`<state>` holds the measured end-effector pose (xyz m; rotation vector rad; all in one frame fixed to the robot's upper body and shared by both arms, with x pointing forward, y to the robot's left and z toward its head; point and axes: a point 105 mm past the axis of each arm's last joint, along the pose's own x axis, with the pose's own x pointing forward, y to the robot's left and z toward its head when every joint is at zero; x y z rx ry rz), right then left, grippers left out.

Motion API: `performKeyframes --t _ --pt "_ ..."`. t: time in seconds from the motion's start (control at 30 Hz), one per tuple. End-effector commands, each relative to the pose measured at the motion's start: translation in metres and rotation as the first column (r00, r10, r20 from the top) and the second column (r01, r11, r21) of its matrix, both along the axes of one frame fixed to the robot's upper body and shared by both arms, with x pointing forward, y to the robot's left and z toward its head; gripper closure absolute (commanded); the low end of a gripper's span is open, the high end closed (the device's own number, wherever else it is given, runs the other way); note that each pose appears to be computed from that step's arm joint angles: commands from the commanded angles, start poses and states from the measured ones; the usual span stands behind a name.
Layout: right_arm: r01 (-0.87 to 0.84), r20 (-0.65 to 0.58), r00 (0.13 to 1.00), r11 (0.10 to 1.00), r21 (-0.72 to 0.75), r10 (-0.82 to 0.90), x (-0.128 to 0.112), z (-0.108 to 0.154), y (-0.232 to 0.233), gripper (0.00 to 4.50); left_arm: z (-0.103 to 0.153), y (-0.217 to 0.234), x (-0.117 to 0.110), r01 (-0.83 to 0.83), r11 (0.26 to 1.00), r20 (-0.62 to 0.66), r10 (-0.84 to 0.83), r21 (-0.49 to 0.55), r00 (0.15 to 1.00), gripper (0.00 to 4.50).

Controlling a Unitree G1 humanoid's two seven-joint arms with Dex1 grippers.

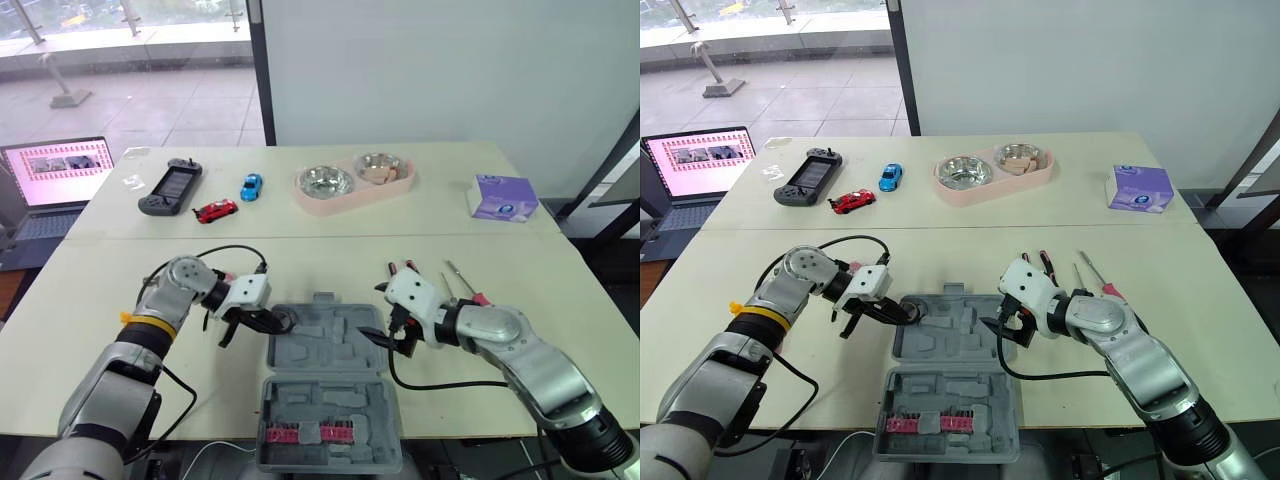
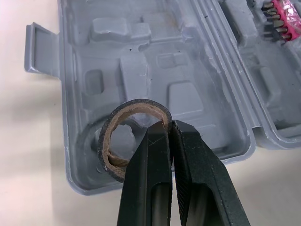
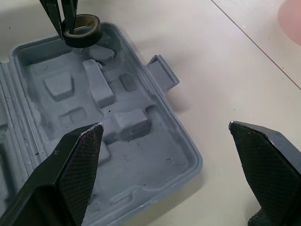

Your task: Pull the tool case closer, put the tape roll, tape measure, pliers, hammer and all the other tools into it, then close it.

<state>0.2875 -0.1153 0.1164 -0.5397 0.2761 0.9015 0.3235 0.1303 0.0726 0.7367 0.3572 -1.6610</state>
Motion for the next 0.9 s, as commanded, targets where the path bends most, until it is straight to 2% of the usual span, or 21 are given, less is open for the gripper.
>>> performKeyframes --t 0.03,0.17,0.27,0.43,0.7,0.9 --pt "-0.022 0.074 0.997 1.000 0.017 0.020 -0.002 0.019 0.004 0.00 0.001 0.003 0.002 -0.007 1.000 0.033 0.007 0.007 0.999 4.48" --pt "-0.024 0.073 0.997 1.000 0.018 0.022 -0.002 0.019 0.004 0.00 0.007 0.000 0.007 -0.025 0.999 0.052 0.026 -0.022 0.998 4.48" --pt "-0.024 0.073 0.997 1.000 0.020 0.023 -0.002 0.019 0.004 0.00 0.012 0.000 0.012 -0.040 0.999 0.073 0.043 -0.032 0.996 3.41" --pt "-0.025 0.072 0.997 0.999 0.024 0.023 -0.002 0.020 0.004 0.00 0.018 0.001 0.013 -0.034 0.999 0.076 0.037 -0.037 0.996 0.94" --pt "-0.019 0.073 0.997 0.999 0.028 0.017 -0.003 0.021 0.002 0.00 0.034 0.002 0.011 -0.037 0.996 0.074 0.043 -0.086 0.996 0.94" --pt "-0.016 0.073 0.997 0.999 0.030 0.013 -0.003 0.021 0.002 0.00 0.038 0.007 0.018 -0.153 0.973 0.032 0.161 -0.173 0.986 0.94"
